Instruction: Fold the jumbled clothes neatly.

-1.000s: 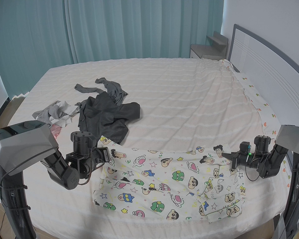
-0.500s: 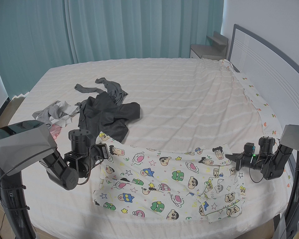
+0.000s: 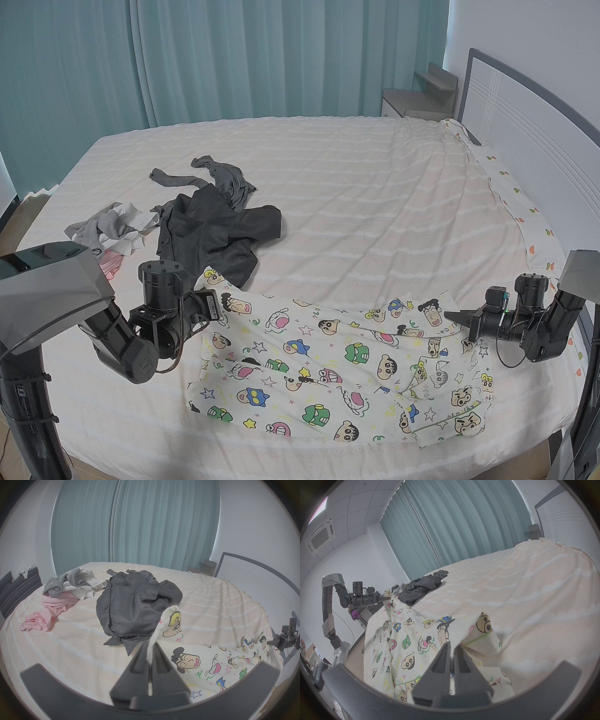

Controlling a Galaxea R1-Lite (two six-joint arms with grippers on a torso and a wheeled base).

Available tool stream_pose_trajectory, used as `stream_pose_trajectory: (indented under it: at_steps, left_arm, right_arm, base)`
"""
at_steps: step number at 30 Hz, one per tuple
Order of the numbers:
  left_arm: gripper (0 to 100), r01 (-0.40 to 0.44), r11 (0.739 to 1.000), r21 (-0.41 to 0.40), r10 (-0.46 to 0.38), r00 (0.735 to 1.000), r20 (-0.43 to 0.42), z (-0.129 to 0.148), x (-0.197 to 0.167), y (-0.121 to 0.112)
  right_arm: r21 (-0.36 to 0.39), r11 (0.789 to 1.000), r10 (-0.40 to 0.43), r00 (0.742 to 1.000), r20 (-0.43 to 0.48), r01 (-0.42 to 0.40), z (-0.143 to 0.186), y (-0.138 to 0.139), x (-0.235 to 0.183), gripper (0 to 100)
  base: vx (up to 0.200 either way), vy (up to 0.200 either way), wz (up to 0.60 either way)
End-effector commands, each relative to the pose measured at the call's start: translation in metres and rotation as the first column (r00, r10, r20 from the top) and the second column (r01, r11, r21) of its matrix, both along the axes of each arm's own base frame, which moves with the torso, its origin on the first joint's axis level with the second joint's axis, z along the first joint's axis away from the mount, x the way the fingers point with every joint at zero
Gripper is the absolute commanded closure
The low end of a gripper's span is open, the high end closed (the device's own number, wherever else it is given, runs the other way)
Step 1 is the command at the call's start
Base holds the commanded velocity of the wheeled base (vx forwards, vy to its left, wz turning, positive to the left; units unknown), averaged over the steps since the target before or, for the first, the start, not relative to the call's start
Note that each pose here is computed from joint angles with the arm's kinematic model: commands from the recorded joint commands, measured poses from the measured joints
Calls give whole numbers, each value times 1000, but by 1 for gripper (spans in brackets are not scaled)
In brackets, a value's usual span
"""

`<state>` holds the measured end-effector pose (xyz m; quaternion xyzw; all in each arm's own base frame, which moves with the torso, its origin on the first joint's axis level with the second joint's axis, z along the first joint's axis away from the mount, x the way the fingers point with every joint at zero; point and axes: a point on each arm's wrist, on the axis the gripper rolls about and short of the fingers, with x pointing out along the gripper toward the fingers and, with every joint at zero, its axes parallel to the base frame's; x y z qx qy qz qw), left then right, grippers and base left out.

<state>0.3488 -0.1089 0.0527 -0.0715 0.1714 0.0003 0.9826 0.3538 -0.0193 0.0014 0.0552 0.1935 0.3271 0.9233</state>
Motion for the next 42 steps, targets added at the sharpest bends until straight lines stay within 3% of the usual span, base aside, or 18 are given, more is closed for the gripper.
stream_pose_trajectory:
  at_steps: [1,6,17,24,34,38,42]
  left_arm:
    - [100,6,1000,-7,-6,1000,16,9,-6,1]
    - [100,51,999,7,-51,999,1,17,-25,7]
    - [100,128,992,4,-127,989,-76,12,-57,16]
    - [100,131,991,18,-127,980,-154,-4,-69,20]
    - [100,136,990,48,-116,948,-295,-40,-80,21]
    - [100,136,990,49,-116,948,-295,-49,-79,20]
    - [100,107,993,57,-91,969,-232,-61,-72,19]
  right_arm:
    - [15,1000,1,1000,3,-1,10,-8,-12,100]
    - [36,999,7,1000,-12,-7,20,-16,-34,100]
    - [17,1000,2,996,-87,-1,8,-19,-68,100]
    - [-25,999,43,988,-148,-47,-11,-13,-92,100]
    - [-19,999,42,978,-205,-47,-26,-10,-112,100]
    - [-18,999,43,976,-213,-48,-28,-9,-118,100]
    - [-19,999,42,976,-214,-47,-33,-8,-125,100]
  base:
    - [0,0,0]
    - [0,0,0]
    - [0,0,0]
    - [0,0,0]
    - [0,0,0]
    - [0,0,0]
    - [0,0,0]
